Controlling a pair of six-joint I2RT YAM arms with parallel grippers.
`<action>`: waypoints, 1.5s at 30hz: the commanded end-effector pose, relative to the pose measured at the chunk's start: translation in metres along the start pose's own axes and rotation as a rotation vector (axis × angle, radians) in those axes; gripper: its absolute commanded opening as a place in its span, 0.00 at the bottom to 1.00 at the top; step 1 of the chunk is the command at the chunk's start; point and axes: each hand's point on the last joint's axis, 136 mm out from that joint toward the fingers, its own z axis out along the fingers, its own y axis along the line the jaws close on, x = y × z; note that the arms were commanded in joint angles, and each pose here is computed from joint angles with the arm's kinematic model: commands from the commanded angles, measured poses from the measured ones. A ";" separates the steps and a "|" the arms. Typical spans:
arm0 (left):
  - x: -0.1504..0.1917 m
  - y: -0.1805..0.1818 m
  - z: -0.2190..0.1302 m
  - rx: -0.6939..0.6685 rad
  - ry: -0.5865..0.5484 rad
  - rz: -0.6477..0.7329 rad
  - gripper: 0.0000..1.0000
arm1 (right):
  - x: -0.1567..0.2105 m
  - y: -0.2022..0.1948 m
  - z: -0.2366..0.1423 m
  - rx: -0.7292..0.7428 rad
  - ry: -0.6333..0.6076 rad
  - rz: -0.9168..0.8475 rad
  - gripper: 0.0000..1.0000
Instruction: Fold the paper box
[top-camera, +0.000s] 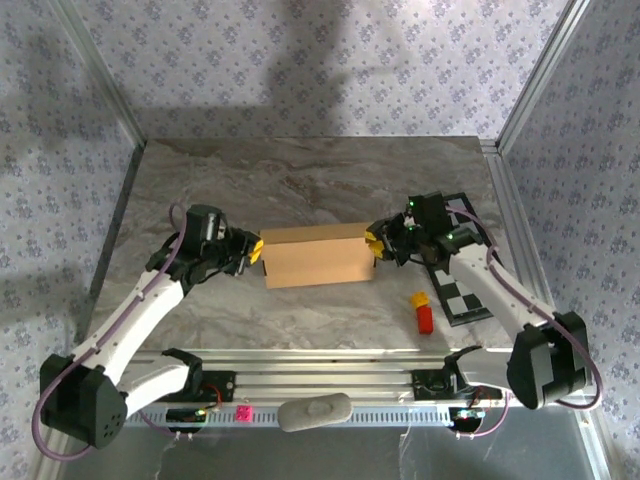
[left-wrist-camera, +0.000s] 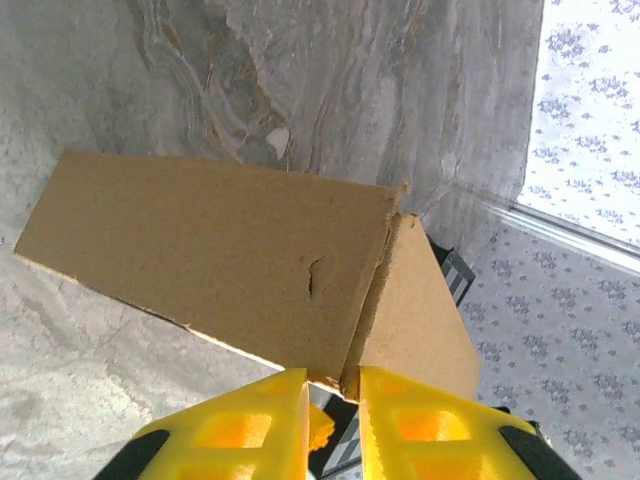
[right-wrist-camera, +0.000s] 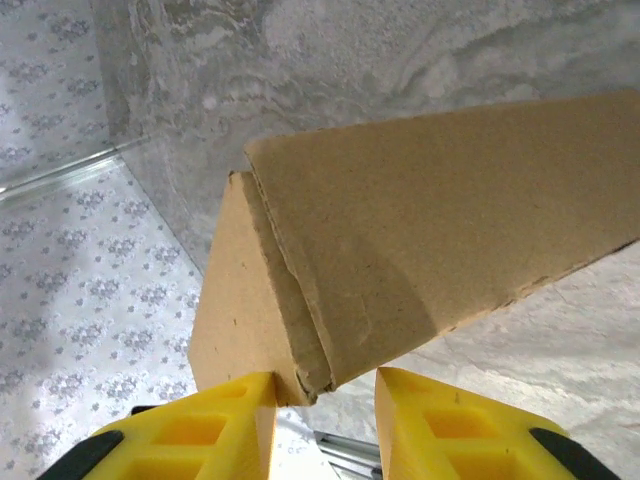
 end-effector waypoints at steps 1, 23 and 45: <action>0.014 0.023 -0.004 -0.074 0.040 0.000 0.24 | 0.011 -0.019 -0.007 0.037 0.032 -0.003 0.33; 0.041 0.087 -0.011 -0.212 0.107 -0.038 0.22 | 0.041 -0.087 -0.027 0.138 0.129 0.007 0.32; 0.041 0.120 0.010 -0.258 0.119 -0.081 0.25 | 0.018 -0.111 -0.003 0.150 0.114 -0.022 0.35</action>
